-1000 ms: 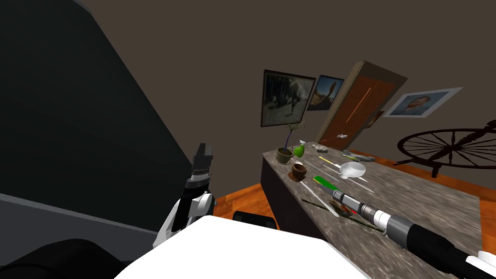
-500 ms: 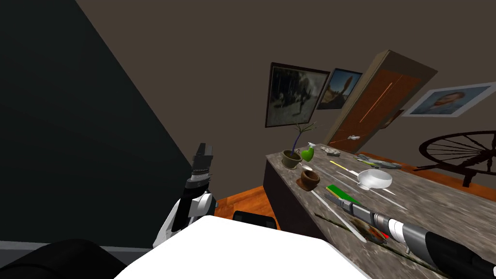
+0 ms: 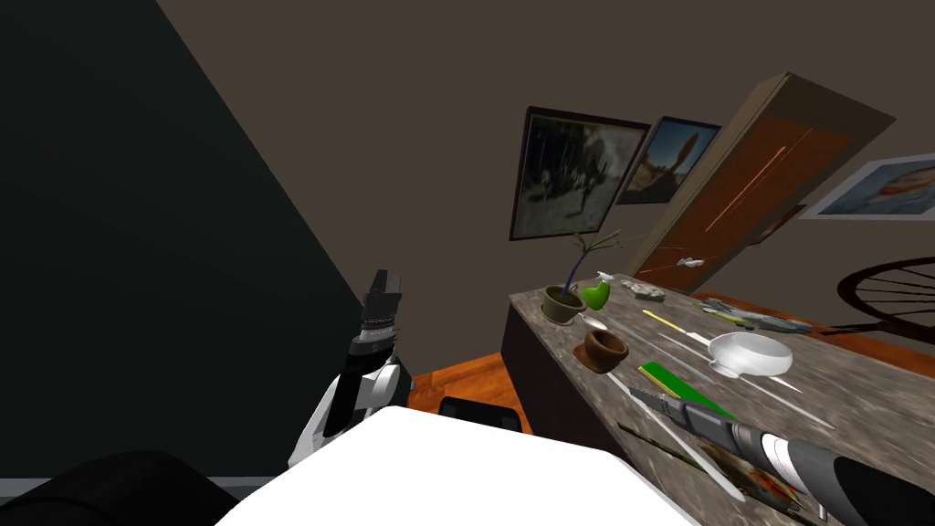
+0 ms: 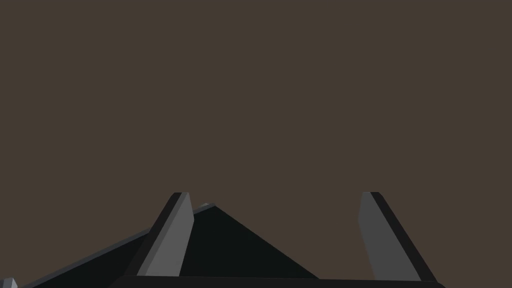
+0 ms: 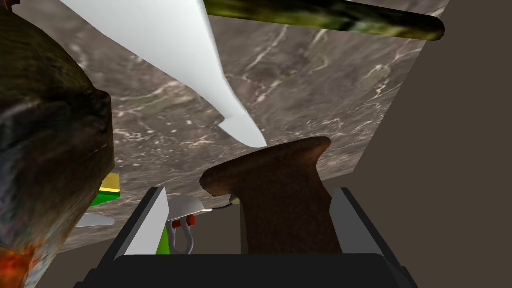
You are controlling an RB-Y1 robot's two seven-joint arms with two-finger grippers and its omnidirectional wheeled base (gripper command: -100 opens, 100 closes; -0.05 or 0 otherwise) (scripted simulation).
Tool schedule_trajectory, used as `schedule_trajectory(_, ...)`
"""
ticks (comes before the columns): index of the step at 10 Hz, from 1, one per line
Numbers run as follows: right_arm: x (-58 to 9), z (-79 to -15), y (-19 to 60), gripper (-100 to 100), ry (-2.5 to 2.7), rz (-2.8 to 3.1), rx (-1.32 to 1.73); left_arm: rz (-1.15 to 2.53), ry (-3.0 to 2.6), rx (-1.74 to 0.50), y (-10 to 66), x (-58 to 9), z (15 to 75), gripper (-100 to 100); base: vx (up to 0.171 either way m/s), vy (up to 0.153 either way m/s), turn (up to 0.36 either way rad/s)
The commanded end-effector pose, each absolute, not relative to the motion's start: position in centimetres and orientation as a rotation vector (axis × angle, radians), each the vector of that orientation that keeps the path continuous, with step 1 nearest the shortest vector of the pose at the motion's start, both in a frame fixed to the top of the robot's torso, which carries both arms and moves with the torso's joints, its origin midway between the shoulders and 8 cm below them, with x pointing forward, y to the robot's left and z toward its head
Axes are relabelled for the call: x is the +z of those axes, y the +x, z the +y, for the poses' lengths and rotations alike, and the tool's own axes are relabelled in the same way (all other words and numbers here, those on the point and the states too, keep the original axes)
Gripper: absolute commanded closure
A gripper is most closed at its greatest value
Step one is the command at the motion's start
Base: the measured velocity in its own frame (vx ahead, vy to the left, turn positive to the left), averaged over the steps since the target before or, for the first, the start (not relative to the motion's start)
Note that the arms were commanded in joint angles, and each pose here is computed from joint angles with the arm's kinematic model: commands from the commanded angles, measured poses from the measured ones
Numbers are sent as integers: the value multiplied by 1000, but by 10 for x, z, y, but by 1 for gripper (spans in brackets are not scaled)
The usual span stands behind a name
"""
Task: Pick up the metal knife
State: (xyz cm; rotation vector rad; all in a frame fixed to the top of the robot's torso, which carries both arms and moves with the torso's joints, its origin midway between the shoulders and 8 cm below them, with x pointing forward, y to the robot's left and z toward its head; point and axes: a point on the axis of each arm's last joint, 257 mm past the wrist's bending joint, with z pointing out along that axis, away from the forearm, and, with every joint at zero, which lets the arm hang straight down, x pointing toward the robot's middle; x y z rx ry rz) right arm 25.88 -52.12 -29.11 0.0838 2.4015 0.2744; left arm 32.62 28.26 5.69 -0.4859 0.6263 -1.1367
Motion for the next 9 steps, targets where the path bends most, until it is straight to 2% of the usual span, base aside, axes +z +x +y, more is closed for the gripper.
schedule_trajectory(1, -293, -526, 252, -100, 71, 2426, 251, 626, -486, -1137, 326, 57, 283, 0, 15, 50, 36)
schedule_trajectory(9, -320, -594, 180, -100, -78, 2684, -22, 626, -486, -1137, 326, 57, 283, 0, 17, 65, 89)
